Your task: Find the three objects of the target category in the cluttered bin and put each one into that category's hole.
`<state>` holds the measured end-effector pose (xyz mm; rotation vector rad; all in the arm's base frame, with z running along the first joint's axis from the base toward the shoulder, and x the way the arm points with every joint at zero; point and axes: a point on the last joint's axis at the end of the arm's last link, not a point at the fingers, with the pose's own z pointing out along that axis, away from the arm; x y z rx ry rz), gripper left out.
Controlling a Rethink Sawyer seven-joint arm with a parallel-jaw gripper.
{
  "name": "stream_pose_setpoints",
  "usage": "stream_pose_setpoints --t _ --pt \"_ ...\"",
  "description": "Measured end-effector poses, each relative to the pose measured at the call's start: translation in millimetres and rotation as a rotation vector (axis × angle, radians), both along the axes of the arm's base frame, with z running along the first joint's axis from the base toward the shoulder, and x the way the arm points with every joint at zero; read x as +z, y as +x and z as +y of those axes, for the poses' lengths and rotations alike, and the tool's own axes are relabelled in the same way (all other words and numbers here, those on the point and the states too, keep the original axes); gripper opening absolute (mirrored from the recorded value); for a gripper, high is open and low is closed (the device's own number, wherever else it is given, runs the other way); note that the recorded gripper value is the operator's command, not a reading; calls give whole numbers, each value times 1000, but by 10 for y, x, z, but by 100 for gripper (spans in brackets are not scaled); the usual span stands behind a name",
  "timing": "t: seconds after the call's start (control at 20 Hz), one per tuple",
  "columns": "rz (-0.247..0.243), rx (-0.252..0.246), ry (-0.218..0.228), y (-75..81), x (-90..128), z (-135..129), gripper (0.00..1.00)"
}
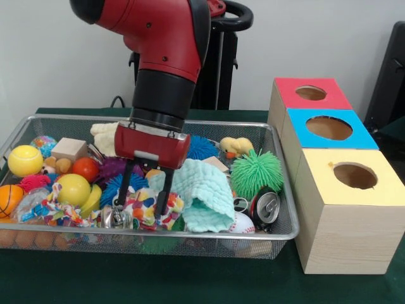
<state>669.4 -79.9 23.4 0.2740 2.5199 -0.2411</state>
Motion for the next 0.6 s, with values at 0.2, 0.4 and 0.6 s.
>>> stream_pose_setpoints --t 0.2,0.4,0.6 --pt "-2 -16 10 -1 -10 -82 100" --pt "-9 -35 38 21 -32 -144 0" --pt "-15 -52 69 41 -57 -183 0"
